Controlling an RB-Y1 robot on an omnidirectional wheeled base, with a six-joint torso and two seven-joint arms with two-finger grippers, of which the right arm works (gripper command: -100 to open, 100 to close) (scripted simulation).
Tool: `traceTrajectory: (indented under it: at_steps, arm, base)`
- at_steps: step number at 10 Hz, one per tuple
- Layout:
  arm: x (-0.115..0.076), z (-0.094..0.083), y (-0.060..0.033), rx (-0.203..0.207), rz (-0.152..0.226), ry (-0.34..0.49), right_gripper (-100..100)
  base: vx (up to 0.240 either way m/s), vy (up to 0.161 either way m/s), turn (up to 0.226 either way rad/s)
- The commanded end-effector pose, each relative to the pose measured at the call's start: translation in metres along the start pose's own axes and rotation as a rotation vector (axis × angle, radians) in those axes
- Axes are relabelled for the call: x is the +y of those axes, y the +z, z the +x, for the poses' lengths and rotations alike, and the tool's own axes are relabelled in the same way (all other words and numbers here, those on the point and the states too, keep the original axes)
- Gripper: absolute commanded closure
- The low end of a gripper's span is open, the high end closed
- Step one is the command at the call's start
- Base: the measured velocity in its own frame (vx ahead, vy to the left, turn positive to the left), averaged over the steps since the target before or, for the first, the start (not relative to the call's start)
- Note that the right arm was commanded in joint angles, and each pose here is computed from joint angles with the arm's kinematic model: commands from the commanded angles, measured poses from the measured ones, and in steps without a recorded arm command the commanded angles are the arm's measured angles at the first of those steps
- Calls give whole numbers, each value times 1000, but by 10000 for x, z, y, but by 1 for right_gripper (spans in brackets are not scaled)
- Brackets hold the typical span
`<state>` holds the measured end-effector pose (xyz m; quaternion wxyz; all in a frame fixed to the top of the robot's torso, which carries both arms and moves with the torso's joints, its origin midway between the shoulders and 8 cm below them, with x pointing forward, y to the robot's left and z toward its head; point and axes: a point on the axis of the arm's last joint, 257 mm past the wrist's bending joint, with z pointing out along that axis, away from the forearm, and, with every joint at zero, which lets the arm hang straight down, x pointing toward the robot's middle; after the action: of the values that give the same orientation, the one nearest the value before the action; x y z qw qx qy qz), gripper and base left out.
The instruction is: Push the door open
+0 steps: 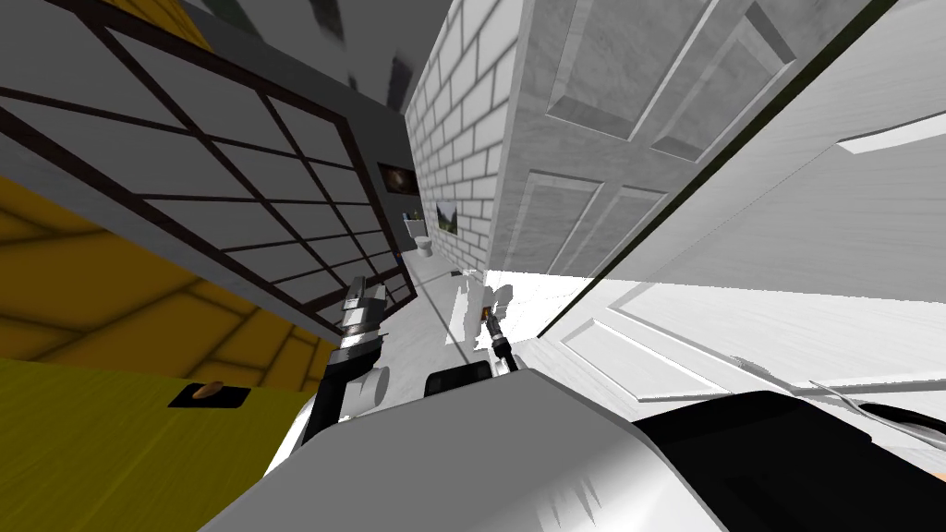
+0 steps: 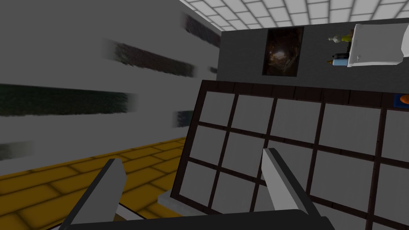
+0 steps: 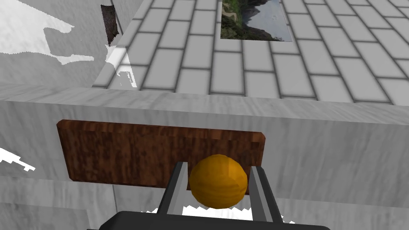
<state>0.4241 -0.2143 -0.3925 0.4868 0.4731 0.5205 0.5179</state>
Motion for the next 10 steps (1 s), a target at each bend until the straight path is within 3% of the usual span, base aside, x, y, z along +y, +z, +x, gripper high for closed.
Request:
traceTrajectory:
  at_steps: [1,4,10]
  arm:
    - [10,-8,1,-1,-3,1,100]
    - [-12,-158,9,-28,6,-10,100]
    - [0,-504,60,-111,9,-14,100]
  base:
    - [-8,1,-3]
    - [78,37,-40]
    - [171,85,-63]
